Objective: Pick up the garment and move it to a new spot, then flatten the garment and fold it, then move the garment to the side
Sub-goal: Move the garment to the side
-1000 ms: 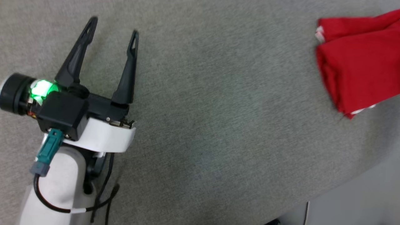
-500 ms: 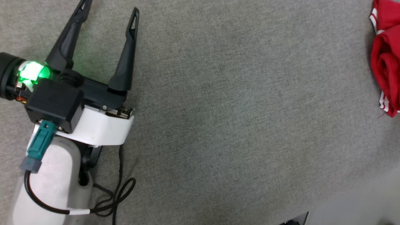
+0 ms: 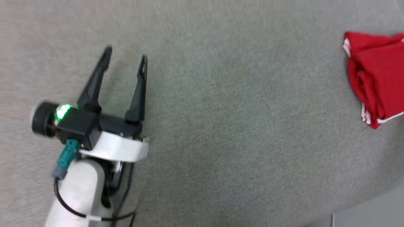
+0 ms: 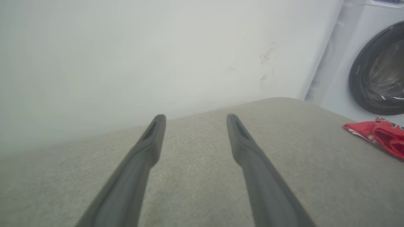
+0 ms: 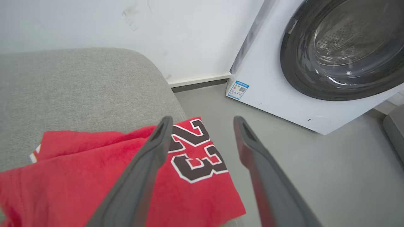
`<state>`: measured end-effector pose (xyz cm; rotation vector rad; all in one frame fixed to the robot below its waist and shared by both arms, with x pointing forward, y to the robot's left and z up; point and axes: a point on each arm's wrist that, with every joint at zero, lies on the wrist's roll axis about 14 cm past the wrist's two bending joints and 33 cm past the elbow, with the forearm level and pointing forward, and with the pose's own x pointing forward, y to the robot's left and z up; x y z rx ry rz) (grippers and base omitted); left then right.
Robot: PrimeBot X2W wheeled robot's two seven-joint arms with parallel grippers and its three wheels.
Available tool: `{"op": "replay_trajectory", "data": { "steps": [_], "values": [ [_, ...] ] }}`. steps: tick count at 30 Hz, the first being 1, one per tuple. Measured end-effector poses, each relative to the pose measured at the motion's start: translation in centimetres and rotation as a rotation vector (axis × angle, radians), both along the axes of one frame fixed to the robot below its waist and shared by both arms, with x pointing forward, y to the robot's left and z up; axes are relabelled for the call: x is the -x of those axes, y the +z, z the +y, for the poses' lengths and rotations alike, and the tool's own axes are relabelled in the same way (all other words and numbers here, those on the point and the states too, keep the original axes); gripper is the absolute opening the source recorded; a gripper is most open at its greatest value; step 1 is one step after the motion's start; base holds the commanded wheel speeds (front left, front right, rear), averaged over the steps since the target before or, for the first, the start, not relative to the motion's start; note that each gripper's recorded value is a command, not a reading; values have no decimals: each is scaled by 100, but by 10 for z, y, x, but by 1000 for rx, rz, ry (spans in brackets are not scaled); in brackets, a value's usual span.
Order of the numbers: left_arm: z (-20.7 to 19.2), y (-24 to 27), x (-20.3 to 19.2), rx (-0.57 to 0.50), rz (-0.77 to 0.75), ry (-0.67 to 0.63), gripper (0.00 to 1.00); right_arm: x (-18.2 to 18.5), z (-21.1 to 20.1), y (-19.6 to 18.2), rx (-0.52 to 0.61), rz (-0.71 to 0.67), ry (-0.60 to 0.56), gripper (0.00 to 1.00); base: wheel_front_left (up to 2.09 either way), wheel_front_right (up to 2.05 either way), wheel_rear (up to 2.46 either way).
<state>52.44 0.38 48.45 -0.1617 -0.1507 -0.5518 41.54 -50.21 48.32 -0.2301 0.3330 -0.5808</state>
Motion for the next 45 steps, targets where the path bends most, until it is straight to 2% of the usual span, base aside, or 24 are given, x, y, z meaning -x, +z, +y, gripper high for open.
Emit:
{"op": "replay_trajectory", "data": {
  "steps": [8,13,22,30,37,45],
  "values": [
    [26,18,38,-10,34,92,100,26,45,12,-55,-176,61,100,0,0,0],
    [41,29,58,-9,39,140,100,33,86,14,-109,-281,124,100,0,0,0],
    [84,30,85,-20,62,265,100,27,181,9,-219,-340,306,100,0,0,0],
    [130,34,105,-30,62,404,100,23,258,28,-283,-373,495,100,0,0,0],
    [158,32,134,-51,73,473,100,45,282,48,-284,-396,559,100,0,0,0],
    [162,30,161,-45,83,484,100,80,283,60,-275,-398,556,100,0,0,0]
  ]
}}
